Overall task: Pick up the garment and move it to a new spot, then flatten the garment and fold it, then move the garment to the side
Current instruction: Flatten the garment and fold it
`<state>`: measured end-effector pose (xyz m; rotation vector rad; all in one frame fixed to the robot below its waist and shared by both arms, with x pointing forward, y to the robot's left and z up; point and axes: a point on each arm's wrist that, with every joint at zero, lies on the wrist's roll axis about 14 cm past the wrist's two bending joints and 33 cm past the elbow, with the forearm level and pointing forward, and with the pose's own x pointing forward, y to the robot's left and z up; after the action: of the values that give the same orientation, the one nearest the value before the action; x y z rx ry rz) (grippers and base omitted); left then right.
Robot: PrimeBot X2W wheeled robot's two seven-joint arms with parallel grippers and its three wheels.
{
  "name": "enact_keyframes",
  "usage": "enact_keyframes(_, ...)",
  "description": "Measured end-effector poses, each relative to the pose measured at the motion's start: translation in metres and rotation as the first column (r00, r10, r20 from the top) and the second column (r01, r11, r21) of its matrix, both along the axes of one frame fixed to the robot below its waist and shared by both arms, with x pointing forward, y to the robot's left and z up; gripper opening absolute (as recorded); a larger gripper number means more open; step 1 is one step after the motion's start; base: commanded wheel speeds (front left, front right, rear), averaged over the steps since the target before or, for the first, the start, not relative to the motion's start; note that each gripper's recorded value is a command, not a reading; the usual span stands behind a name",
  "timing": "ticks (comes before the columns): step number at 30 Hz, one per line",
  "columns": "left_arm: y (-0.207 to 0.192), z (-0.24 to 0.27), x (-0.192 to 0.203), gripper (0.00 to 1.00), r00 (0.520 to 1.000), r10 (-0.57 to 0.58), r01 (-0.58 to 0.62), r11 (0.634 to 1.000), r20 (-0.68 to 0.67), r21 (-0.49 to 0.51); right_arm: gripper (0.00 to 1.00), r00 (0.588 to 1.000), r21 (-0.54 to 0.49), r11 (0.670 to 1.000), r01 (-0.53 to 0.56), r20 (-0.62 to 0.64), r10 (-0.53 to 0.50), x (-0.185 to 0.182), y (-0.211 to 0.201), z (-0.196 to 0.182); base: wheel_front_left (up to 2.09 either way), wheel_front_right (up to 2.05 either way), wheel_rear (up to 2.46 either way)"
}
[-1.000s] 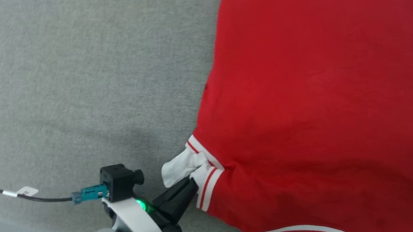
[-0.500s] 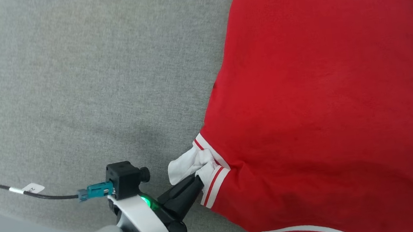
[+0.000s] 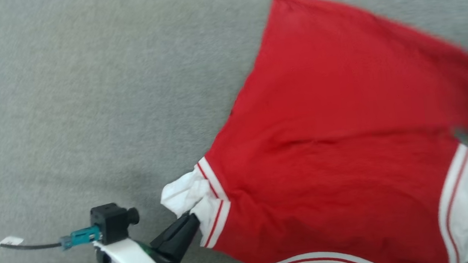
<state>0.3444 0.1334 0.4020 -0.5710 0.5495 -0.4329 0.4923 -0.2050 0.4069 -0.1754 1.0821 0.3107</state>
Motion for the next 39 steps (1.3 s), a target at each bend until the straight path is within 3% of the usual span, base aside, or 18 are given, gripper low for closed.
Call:
enact_keyframes(7,-0.001,0.004,0.001,0.0,1.0,-0.006,0.006,1.0,0.02,-0.001,0.0,0.98,0.037,0.999,0.024,-0.197,-0.016,-0.129,-0.013,-0.021,0.0,0.0,0.0)
enact_keyframes(11,-0.001,0.006,0.004,0.0,0.999,-0.013,0.013,1.0,0.033,0.004,0.0,0.946,0.095,0.994,0.053,-0.323,-0.02,-0.199,0.002,-0.037,0.0,0.0,0.0)
enact_keyframes(16,-0.002,0.005,0.008,0.0,0.999,-0.017,0.017,1.0,0.036,0.004,0.0,0.92,0.159,0.984,0.079,-0.392,-0.011,-0.24,0.026,-0.049,0.0,0.0,0.0)
enact_keyframes(17,-0.003,0.005,0.009,0.0,0.999,-0.021,0.021,1.0,0.038,0.003,0.0,0.923,0.161,0.984,0.078,-0.385,-0.011,-0.24,0.027,-0.051,0.0,0.0,0.0)
enact_keyframes(18,-0.004,0.005,0.009,0.0,0.999,-0.025,0.025,1.0,0.039,0.002,0.11,0.928,0.164,0.983,0.079,-0.371,-0.013,-0.238,0.028,-0.051,0.0,0.0,0.0)
enact_keyframes(19,-0.005,0.005,0.01,0.0,0.999,-0.028,0.028,1.0,0.039,0.001,0.43,0.938,0.165,0.983,0.079,-0.347,-0.017,-0.233,0.028,-0.05,0.0,0.0,0.0)
enact_keyframes(20,-0.006,0.005,0.01,0.0,0.999,-0.031,0.031,1.0,0.041,0.0,0.43,0.948,0.164,0.983,0.078,-0.317,-0.022,-0.227,0.027,-0.049,0.0,0.0,0.0)
enact_keyframes(21,-0.007,0.006,0.01,0.0,0.999,-0.033,0.033,0.999,0.042,0.0,0.63,0.957,0.167,0.983,0.077,-0.288,-0.026,-0.22,0.027,-0.046,0.0,0.0,0.0)
enact_keyframes(22,-0.006,0.006,0.01,0.0,0.998,-0.035,0.035,0.999,0.043,0.001,1.0,0.965,0.17,0.983,0.076,-0.262,-0.029,-0.214,0.026,-0.043,0.0,0.0,0.0)
enact_keyframes(29,-0.007,0.007,0.01,0.0,0.998,-0.035,0.035,0.999,0.052,0.002,1.0,0.996,0.115,0.99,0.085,0.003,-0.086,-0.148,-0.012,0.012,0.0,0.0,0.0)
enact_keyframes(32,-0.009,0.008,0.011,0.0,0.998,-0.029,0.029,1.0,0.053,-0.01,1.0,0.985,0.078,0.995,0.067,0.156,-0.078,-0.105,-0.021,0.042,0.0,0.0,0.0)
enact_keyframes(34,-0.011,0.006,0.012,0.0,0.998,-0.027,0.028,1.0,0.049,-0.013,1.0,0.952,0.104,0.994,0.031,0.302,-0.061,-0.059,-0.006,0.066,0.0,0.0,0.0)
enact_keyframes(39,-0.013,0.002,0.014,0.0,0.999,-0.027,0.028,0.999,0.039,-0.017,1.0,0.956,0.127,0.991,-0.041,0.294,0.002,-0.018,0.033,0.044,0.0,0.0,0.0)
